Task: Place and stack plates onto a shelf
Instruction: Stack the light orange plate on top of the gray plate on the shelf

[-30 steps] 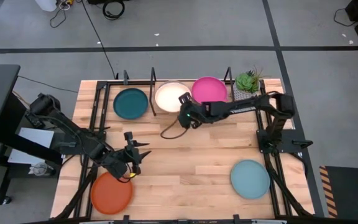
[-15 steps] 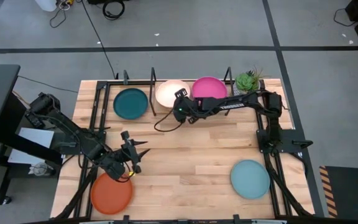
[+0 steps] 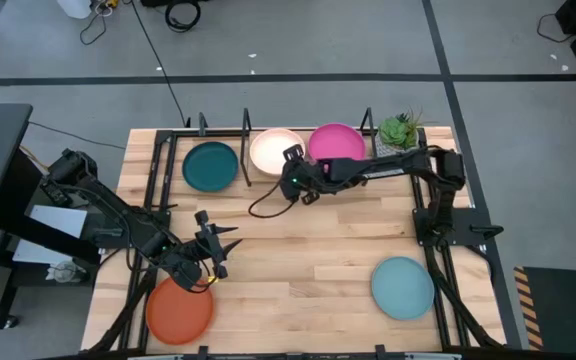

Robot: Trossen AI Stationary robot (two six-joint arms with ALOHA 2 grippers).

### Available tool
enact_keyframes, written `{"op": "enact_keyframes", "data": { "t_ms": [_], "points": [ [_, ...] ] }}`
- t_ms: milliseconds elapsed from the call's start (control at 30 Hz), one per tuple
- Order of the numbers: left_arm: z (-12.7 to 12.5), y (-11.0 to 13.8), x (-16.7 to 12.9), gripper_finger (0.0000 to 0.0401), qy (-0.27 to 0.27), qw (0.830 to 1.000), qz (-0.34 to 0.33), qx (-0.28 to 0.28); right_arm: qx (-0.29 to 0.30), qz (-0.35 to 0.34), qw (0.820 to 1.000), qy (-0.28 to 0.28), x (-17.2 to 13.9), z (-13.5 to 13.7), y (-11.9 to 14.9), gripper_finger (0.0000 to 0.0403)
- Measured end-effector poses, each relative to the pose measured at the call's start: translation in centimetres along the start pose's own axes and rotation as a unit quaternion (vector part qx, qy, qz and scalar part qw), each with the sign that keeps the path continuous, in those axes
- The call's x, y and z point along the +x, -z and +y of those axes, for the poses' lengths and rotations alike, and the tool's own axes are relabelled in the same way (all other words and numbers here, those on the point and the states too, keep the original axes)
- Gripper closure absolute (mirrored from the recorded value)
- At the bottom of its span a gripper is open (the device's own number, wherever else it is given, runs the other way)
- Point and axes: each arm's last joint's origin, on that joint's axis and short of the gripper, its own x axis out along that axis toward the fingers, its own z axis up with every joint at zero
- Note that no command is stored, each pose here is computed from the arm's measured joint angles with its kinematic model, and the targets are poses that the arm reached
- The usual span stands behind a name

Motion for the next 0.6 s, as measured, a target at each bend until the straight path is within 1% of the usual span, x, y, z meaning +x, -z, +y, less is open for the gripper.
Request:
{"op": "enact_keyframes", "data": {
  "t_ms": [100,200,300,400,467,600],
  "points": [
    [0.0,0.0,0.0,0.0241,0.0,1.0,0.0,-0.01,0.025,0.003,1.0,-0.007,-1.8,-0.3,0.3,0.0273],
    [0.0,0.1,0.0,0.0241,-0.001,1.0,0.002,-0.007,0.049,0.01,0.999,-0.021,-3.3,-0.5,0.8,0.0273],
    [0.2,0.1,0.2,0.0241,-0.006,1.0,0.005,0.005,0.084,-0.015,0.996,-0.028,-4.1,-1.1,0.9,0.0273],
    [0.5,0.0,0.7,0.0241,-0.019,1.0,0.009,0.006,0.137,-0.046,0.989,-0.045,-3.2,-1.9,1.3,0.0274],
    [0.8,0.0,1.1,0.0241,-0.029,0.999,0.012,0.003,0.17,-0.052,0.983,-0.039,-1.9,-2.1,1.7,0.0276],
    [1.3,-0.1,1.7,0.0241,-0.038,0.999,0.02,0.005,0.187,-0.043,0.981,-0.022,1.0,-1.5,2.4,0.0279]
  ]
}}
